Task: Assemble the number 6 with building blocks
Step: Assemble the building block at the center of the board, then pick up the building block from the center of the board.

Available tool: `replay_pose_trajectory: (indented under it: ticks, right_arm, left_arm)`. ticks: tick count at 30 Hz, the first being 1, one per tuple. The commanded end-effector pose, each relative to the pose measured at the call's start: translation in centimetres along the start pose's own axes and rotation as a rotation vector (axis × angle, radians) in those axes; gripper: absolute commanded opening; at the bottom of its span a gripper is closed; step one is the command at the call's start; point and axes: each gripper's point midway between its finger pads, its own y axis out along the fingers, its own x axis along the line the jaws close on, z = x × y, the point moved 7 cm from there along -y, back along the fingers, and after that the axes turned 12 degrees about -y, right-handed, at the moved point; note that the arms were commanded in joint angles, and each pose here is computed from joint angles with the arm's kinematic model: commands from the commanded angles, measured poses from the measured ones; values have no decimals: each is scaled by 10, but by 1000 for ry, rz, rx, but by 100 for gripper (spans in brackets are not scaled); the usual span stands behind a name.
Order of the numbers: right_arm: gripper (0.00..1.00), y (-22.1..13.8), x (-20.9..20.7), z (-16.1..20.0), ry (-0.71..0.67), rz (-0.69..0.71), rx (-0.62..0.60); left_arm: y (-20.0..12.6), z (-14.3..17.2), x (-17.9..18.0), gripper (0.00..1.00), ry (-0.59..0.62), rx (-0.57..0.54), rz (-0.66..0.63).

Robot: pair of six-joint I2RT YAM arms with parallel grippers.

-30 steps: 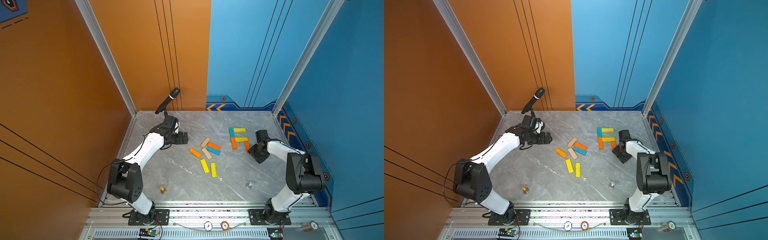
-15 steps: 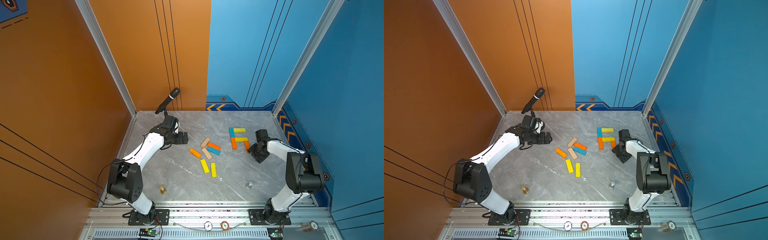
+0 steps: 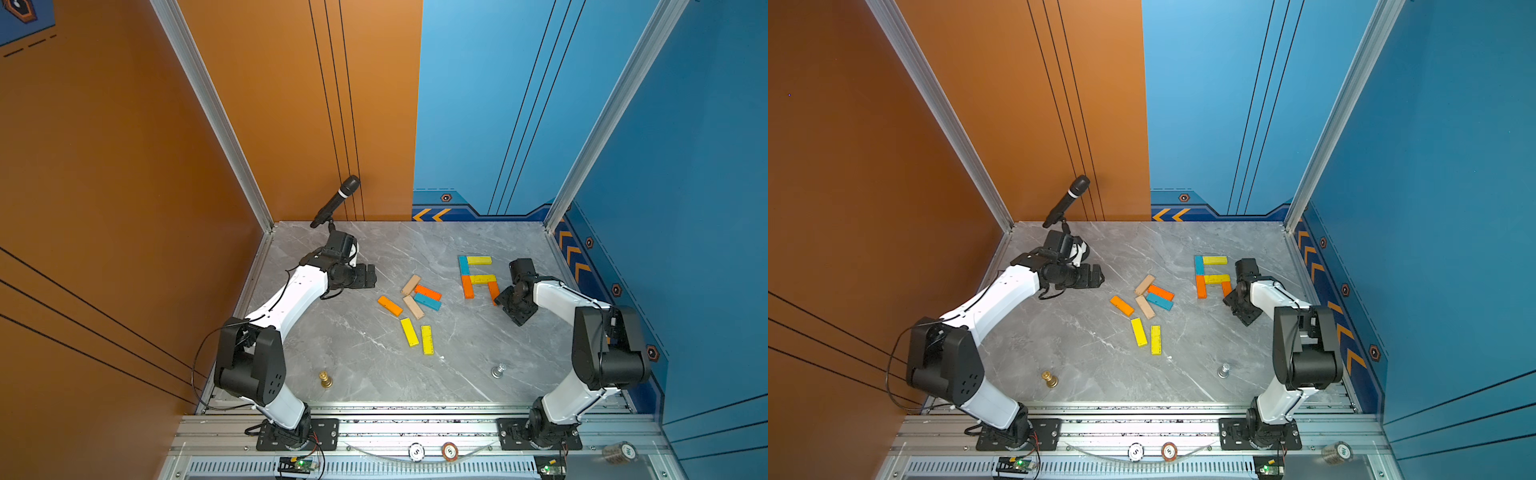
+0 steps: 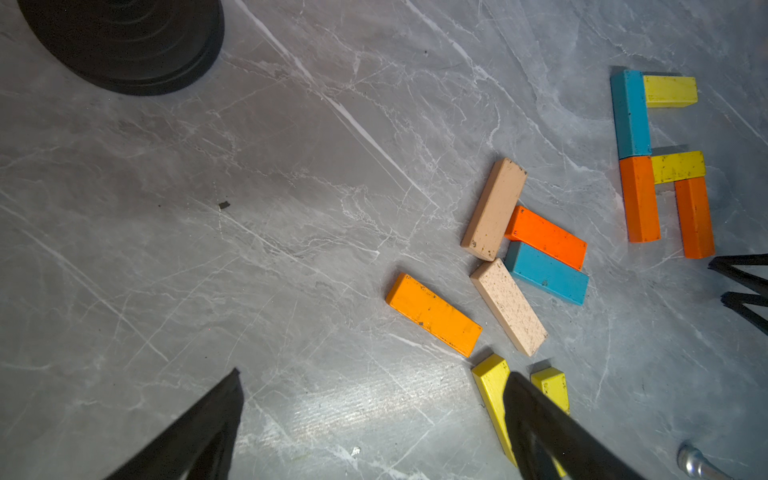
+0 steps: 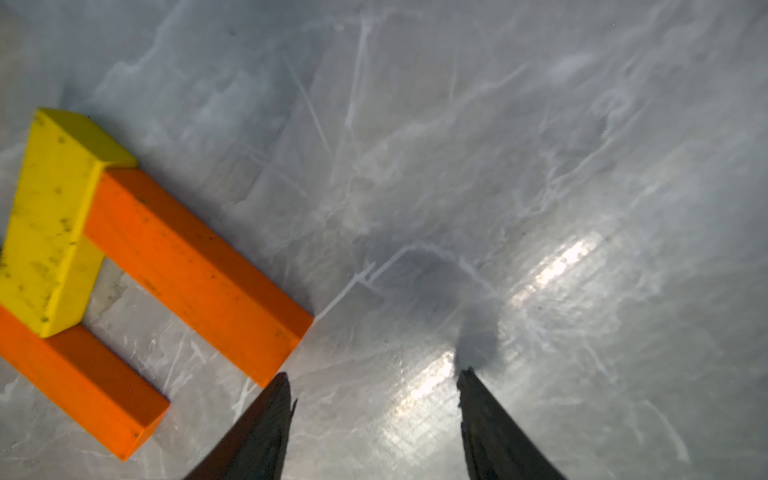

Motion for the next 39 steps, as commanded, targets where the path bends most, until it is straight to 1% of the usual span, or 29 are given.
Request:
replay_pose_trajectory:
  ticks: [1, 3, 6, 9, 12, 15, 17, 22, 28, 30, 39]
  right_arm:
    - [65, -43, 27, -17, -154, -72, -170]
    - [67, -54, 50, -17, -283, -150, -207]
    - [66, -61, 89, -6, -509, -260, -191]
    - [65, -59, 123, 12, -740, -283, -135]
    - [64, -51, 151, 36, -932, -321, -60]
    - [64, -45, 174, 57, -1093, -347, -13]
    - [64, -41, 184, 66, -1172, -350, 6]
    - [61, -30, 202, 73, -1290, -318, 40]
    - [59, -19, 201, 85, -1390, -276, 115]
    - [59, -16, 197, 86, -1408, -247, 130]
    - [58, -4, 188, 96, -1432, -209, 190]
  left_arm:
    - [-1, 1, 3, 98, -15, 8, 11]
    - [-1, 0, 4, 98, -17, 5, 10]
    - [-3, -1, 4, 98, -21, -1, 8]
    - [-3, -2, 7, 98, -24, -9, -4]
    - [-4, -3, 10, 98, -26, -18, -19]
    - [-5, -5, 14, 98, -31, -26, -34]
    - [-5, -5, 15, 98, -34, -28, -34]
    - [-6, -6, 17, 98, -37, -34, -41]
    - [-9, -8, 18, 98, -36, -45, -43]
    - [-9, -8, 18, 98, -38, -45, -41]
    - [-8, -8, 17, 98, -43, -38, -33]
